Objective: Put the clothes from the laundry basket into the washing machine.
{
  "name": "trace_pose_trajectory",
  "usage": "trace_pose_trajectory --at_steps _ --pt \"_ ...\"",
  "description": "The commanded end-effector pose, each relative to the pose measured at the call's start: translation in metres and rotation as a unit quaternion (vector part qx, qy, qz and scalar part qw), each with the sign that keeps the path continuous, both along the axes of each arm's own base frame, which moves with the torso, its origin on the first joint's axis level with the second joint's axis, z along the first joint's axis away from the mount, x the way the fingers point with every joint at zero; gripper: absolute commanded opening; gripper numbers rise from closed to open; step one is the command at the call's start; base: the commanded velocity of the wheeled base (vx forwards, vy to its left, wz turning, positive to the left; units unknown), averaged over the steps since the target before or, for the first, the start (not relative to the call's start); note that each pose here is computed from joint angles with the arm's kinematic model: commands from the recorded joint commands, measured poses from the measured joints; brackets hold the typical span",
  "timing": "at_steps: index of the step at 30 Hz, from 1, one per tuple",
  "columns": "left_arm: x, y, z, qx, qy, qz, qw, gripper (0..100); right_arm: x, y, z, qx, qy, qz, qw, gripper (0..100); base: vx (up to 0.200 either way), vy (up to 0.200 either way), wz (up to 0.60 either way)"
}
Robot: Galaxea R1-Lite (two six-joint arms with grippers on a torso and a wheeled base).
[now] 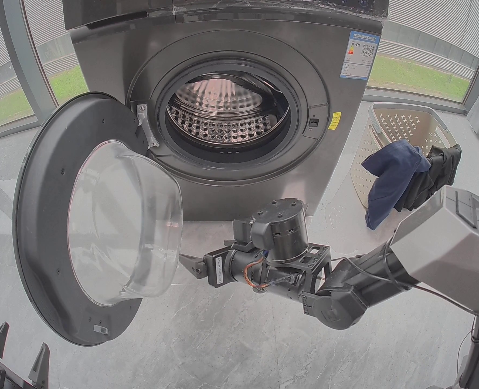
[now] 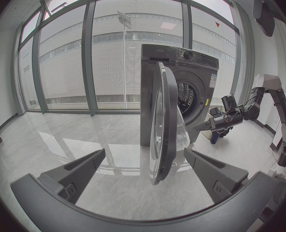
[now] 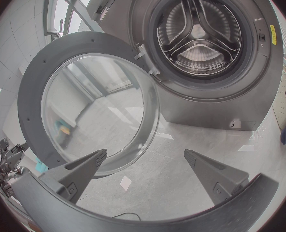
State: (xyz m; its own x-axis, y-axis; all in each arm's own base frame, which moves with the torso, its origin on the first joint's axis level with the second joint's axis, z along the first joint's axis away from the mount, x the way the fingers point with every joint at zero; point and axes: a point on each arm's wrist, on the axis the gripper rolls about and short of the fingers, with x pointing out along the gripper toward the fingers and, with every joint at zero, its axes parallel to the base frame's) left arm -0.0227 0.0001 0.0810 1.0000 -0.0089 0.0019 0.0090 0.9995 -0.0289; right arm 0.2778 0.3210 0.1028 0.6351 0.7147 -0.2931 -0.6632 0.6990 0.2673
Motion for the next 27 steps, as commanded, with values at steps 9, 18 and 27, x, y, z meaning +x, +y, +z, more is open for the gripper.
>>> trace_pose_trajectory --at_steps 9,18,27 --pt "0.0 0.0 -0.005 0.0 -0.001 0.0 1.0 100 0.015 0.041 -0.033 0.002 -0.007 -0.004 1.0 100 0.0 0.0 0.0" --pt "0.0 0.0 -0.005 -0.001 -0.001 0.0 1.0 100 0.009 0.08 -0.029 0.053 -0.017 0.003 0.9985 100 0.0 0.0 0.0" --pt "0.0 0.0 -0.005 -0.001 -0.001 0.0 1.0 100 0.018 0.073 -0.026 0.057 -0.016 -0.018 0.9981 100 0.0 0.0 0.0"
